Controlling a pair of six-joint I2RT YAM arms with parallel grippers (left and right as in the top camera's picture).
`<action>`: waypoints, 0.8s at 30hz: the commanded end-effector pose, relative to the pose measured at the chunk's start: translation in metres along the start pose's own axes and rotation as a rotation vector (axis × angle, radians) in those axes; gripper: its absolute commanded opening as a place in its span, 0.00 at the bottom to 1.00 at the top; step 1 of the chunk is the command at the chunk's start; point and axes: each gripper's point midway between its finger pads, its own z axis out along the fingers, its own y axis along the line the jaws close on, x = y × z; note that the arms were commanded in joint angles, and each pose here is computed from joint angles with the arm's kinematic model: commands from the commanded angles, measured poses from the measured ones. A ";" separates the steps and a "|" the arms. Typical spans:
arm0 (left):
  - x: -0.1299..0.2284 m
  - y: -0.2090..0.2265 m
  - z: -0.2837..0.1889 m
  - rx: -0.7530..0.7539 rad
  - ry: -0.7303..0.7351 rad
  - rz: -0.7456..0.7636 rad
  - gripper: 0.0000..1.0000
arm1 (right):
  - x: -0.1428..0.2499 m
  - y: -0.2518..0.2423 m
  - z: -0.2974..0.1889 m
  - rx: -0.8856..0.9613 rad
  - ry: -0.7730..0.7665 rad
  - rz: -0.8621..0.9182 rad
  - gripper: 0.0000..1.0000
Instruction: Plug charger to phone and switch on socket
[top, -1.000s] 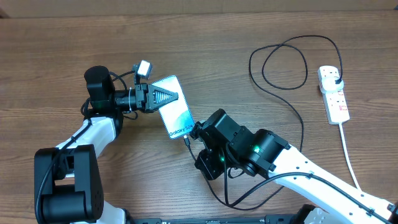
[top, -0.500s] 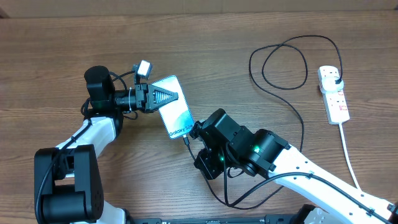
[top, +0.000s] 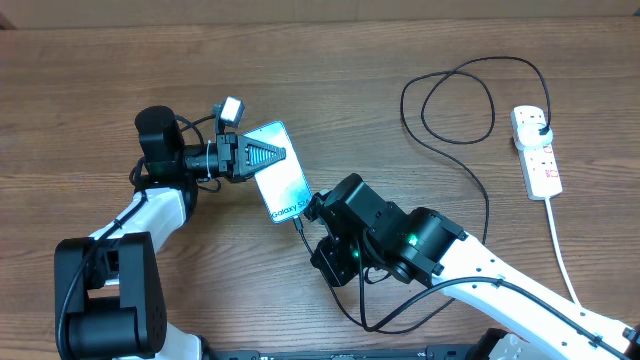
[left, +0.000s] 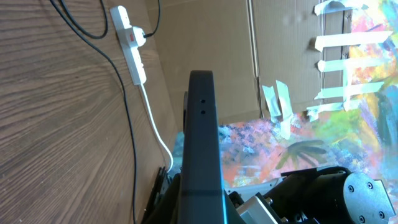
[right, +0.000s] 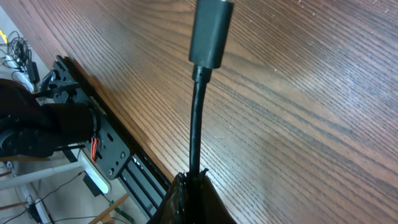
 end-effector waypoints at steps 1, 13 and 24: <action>0.003 -0.005 0.002 0.015 0.028 -0.002 0.04 | -0.017 0.004 -0.007 -0.001 -0.052 -0.010 0.04; 0.004 -0.006 0.003 0.016 0.034 -0.001 0.04 | -0.029 0.002 -0.008 0.023 -0.106 -0.026 0.04; 0.008 -0.006 0.011 0.021 0.056 0.017 0.04 | -0.029 0.001 -0.008 0.025 -0.108 -0.025 0.14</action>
